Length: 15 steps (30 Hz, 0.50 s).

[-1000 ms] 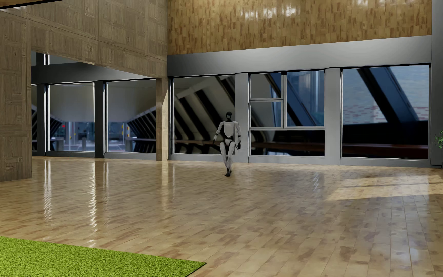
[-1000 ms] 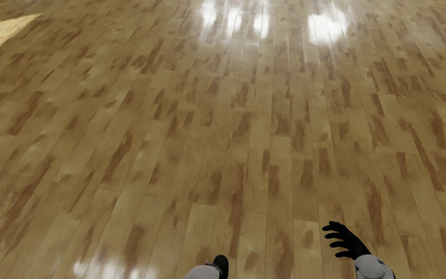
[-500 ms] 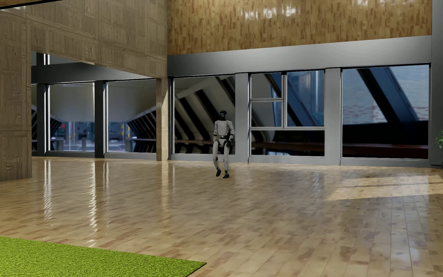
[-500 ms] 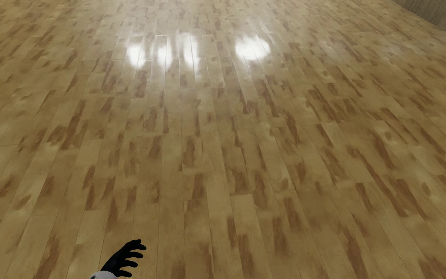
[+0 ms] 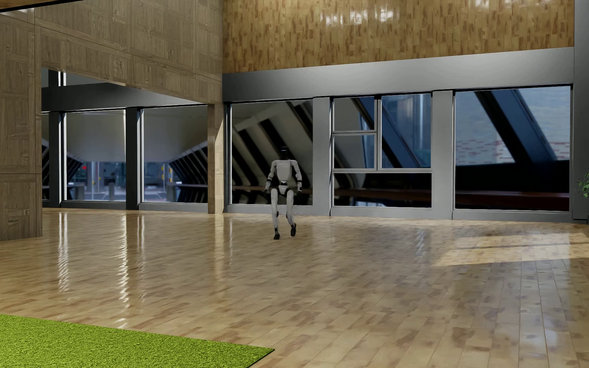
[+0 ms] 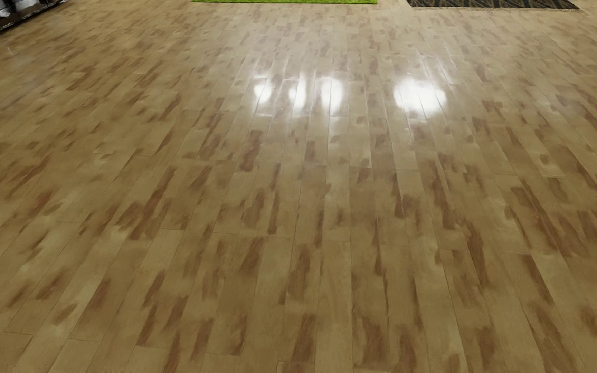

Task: Go forward

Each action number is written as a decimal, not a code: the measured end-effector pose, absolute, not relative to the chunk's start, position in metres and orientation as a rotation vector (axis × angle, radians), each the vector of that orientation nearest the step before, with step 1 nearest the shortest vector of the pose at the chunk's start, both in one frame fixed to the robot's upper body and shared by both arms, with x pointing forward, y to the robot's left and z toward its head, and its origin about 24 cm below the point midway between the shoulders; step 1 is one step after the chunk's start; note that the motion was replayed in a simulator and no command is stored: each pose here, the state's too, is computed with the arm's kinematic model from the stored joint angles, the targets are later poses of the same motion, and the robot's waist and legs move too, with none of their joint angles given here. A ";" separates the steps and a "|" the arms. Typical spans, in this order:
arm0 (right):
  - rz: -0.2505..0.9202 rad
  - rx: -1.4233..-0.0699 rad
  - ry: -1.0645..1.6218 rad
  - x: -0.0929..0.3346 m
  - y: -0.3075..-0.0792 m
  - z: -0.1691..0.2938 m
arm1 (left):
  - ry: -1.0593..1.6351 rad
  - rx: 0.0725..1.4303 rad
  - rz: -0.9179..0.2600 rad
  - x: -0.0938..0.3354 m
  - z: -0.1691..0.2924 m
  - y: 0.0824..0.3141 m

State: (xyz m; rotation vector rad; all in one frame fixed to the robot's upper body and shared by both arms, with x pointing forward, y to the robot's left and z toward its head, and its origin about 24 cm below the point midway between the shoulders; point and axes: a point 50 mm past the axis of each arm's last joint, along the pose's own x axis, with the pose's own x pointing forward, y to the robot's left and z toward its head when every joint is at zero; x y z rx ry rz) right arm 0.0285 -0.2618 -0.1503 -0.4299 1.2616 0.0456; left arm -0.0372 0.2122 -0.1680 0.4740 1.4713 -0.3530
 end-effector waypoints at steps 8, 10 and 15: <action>-0.122 -0.509 0.952 0.131 -0.313 -0.103 | 1.688 0.439 -0.276 -0.117 -0.149 0.232; -0.122 -0.521 0.903 0.142 -0.314 -0.095 | 1.654 0.376 -0.268 -0.115 -0.151 0.215; -0.090 -0.443 1.003 0.115 -0.290 -0.121 | 1.585 0.377 -0.377 -0.090 -0.163 0.189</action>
